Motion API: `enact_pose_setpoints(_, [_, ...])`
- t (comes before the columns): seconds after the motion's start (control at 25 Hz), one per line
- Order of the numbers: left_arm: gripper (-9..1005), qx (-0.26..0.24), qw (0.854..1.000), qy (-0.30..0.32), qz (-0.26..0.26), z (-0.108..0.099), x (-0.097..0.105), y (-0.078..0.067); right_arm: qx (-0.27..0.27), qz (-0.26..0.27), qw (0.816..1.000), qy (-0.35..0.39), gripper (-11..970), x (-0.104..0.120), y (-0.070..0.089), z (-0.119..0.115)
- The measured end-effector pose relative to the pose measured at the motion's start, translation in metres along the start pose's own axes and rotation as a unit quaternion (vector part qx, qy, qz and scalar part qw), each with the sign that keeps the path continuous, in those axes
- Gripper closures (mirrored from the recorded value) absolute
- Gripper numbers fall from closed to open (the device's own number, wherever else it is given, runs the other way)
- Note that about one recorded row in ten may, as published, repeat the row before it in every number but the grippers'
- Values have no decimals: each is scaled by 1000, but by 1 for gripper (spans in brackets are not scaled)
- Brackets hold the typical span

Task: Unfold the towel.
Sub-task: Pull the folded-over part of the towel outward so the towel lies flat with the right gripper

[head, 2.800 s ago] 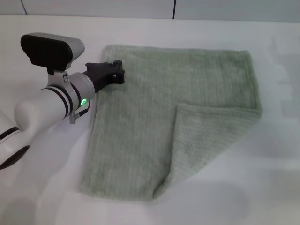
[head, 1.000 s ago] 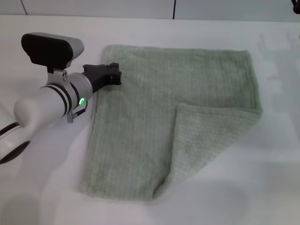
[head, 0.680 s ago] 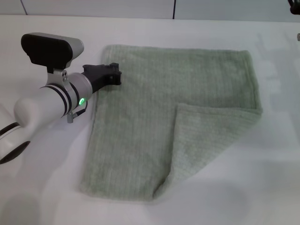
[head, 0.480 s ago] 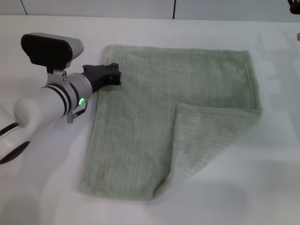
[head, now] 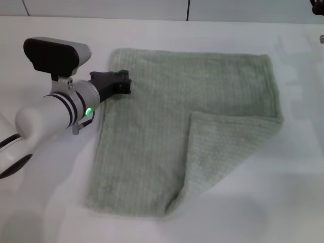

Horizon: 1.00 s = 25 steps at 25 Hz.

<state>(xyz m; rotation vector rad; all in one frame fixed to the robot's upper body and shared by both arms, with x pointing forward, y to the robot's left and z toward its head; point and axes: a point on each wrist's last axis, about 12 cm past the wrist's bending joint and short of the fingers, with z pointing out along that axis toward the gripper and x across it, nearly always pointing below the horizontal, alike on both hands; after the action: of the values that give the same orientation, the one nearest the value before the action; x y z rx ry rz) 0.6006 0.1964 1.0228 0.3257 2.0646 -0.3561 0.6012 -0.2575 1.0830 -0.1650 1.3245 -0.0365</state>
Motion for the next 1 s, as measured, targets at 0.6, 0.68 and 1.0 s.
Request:
enact_pose_setpoints(0.6, [992, 0, 1000, 0, 0, 0, 0, 0, -4, 7, 1000, -8, 192, -4, 4, 2])
enact_pose_setpoints(0.68, [992, 0, 1000, 0, 0, 0, 0, 0, -10, 21, 1000, -5, 192, -6, 11, 5])
enact_pose_setpoints(1.0, [991, 0, 1000, 0, -3, -1, 2, 0, -52, 38, 998, 15, 193, -14, 29, 15])
